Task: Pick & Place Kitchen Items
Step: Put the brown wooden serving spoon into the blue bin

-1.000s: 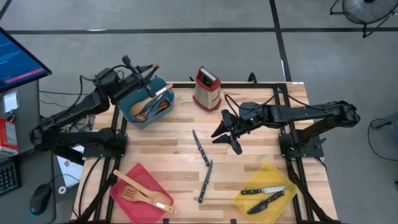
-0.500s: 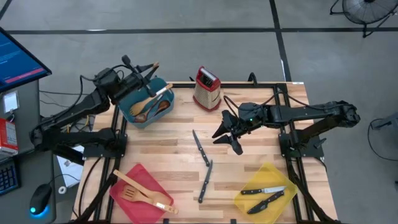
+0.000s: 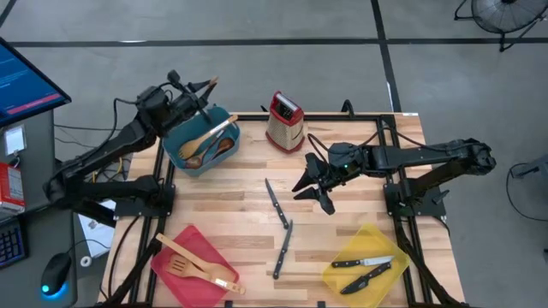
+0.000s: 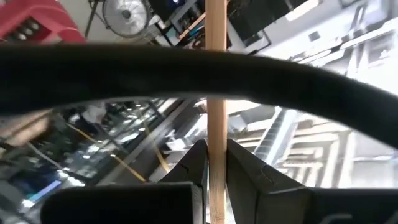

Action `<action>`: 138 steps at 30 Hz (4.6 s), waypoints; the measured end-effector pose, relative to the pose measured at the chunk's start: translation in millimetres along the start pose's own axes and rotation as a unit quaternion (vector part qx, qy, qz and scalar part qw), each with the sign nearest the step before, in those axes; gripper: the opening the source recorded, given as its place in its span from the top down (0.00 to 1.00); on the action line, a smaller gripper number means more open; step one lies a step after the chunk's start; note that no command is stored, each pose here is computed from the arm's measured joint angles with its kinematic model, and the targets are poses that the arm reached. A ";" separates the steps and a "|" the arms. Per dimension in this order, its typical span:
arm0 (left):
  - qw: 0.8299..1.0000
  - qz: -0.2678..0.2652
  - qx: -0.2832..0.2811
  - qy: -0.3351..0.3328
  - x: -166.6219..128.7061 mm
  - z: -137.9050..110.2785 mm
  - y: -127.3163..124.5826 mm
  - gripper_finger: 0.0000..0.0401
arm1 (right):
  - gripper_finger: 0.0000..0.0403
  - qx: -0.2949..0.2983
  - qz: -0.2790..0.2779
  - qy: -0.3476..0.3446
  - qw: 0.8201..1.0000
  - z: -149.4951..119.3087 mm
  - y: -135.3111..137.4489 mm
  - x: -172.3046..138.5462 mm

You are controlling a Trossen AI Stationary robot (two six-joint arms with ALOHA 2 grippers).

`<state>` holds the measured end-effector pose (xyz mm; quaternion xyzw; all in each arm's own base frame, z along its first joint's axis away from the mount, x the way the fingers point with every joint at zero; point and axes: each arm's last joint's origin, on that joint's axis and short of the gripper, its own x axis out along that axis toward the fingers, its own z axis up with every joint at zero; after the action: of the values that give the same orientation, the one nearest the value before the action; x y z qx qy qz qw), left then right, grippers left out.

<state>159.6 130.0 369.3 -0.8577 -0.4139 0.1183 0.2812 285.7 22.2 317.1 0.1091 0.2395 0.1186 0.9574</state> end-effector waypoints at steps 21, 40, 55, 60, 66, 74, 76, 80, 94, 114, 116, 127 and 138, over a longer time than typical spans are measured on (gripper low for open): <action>0.992 -0.120 0.003 -0.045 3.4 16.3 -34.1 0.94 | 0.68 -0.002 -0.002 0.003 1.000 -0.5 -1.2 -0.2; 0.992 0.005 -0.039 -0.123 3.6 37.8 -16.6 0.94 | 0.68 -0.001 -0.005 0.016 1.000 -3.0 -1.6 -0.3; 0.989 0.130 -0.048 -0.055 3.7 26.2 4.3 0.94 | 0.68 -0.012 -0.005 0.019 1.000 -3.5 -1.7 -0.3; 0.989 0.124 -0.045 -0.067 8.3 30.2 3.7 0.94 | 0.68 -0.012 -0.004 0.019 1.000 -3.6 -1.3 -0.2; 0.990 0.117 -0.043 -0.071 8.3 29.5 4.7 0.94 | 0.68 -0.012 -0.004 0.019 1.000 -3.6 -1.3 -0.2; 0.992 0.074 -0.039 -0.096 8.6 31.0 2.2 0.94 | 0.68 -0.013 -0.004 0.019 1.000 -3.6 -1.3 -0.2; 0.991 0.069 -0.048 -0.100 8.6 31.2 1.9 0.94 | 0.68 -0.013 -0.004 0.019 1.000 -3.6 -1.3 -0.2; 0.990 0.066 -0.048 -0.117 13.7 37.5 1.1 0.94 | 0.68 -0.013 -0.004 0.019 1.000 -3.6 -1.3 -0.2; 0.980 0.114 -0.053 -0.157 31.1 57.3 9.4 0.94 | 0.68 -0.011 -0.006 0.030 0.999 -5.8 -1.7 -0.3; 0.956 0.135 -0.079 -0.248 -13.5 68.9 -8.7 0.94 | 0.68 -0.007 -0.008 0.038 0.999 -7.5 -2.2 -0.5; 0.947 0.145 -0.080 -0.274 -18.4 73.2 -7.8 0.94 | 0.68 -0.007 -0.008 0.038 0.999 -7.4 -2.2 -0.5; 0.944 0.150 -0.081 -0.282 -22.4 74.3 -7.9 0.94 | 0.68 -0.007 -0.008 0.038 0.999 -7.4 -2.2 -0.5; 0.944 0.160 -0.058 -0.282 -20.6 75.6 -7.1 0.94 | 0.68 -0.007 -0.008 0.038 0.999 -7.5 -2.2 -0.5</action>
<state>109.1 146.6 311.3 -0.8588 -0.3399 0.3750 0.0800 282.1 21.1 310.3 0.0957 0.2760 0.1170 0.9492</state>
